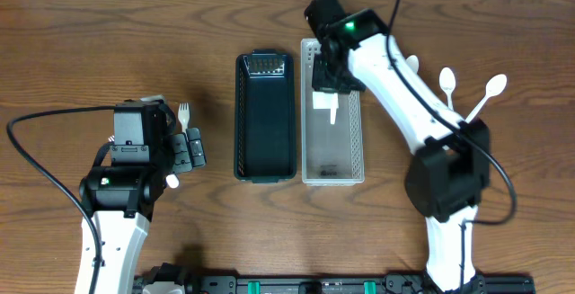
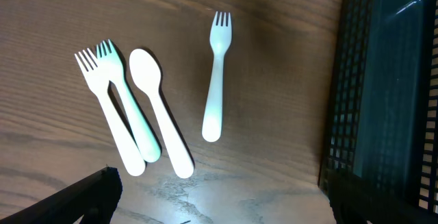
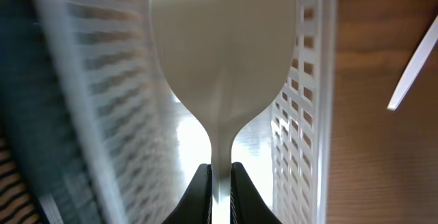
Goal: Pack container
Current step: 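Carry the spoon with right gripper into the white basket and release, then move right gripper back and grasp another white spoon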
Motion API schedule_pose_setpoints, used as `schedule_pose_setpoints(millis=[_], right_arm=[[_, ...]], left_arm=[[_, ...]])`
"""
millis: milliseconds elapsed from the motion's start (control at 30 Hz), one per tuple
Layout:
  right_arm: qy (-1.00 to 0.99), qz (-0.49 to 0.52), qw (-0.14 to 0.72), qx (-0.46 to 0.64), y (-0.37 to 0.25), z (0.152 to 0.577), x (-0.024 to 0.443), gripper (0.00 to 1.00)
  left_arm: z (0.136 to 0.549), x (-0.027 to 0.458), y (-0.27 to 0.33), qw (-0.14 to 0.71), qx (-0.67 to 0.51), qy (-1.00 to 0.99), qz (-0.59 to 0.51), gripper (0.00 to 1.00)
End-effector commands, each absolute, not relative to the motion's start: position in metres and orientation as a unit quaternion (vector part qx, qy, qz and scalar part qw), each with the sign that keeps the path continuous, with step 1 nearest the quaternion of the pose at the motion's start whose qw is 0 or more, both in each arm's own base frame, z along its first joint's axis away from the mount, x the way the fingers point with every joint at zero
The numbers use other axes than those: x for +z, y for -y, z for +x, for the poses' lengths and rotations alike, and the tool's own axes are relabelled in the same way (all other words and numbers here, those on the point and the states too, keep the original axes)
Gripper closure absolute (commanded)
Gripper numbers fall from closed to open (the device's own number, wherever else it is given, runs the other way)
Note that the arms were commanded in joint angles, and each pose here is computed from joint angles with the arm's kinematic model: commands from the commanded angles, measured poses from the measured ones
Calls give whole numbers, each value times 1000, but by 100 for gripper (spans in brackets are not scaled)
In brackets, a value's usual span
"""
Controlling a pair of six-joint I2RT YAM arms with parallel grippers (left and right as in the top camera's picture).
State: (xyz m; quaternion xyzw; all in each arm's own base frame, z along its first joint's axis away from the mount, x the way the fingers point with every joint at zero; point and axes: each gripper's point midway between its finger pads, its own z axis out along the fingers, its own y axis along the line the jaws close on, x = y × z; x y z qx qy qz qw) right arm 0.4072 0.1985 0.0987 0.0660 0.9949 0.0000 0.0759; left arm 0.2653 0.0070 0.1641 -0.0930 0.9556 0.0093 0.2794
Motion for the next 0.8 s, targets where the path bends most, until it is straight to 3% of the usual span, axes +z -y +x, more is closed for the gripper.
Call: schedule_pose_setpoints(millis=[0,233,267,367,467,533,700,767], right_arm=[[-995,90,42,-31,-190,403,66,99],[-997,65,9,-28,-196,398,43,97],[-997,65,10,-26,-197,398,43,92],[-998,53,13,-19,-198,401,46,67],[-999,29,22,-9,-201,405,54,63],[-999,19,39,0,-201,412,69,50],[-993,23,117,17,-189,434,133,42],[-985,39,164,22,-175,446,168,20]], left_arm=[[268,171,-9,288,12,-953,-96,2],[268,171,-9,288,12,-953,-96,2],[268,171,-9,288,12,-953,-96,2],[268,172,-9,288,12,-953,-96,2],[268,172,-9,288,12,-953,-96,2],[268,172,-9,288,12,-953,-96,2],[268,172,-9,288,12,-953,-96,2],[268,172,-9,288,12,-953,-96,2]])
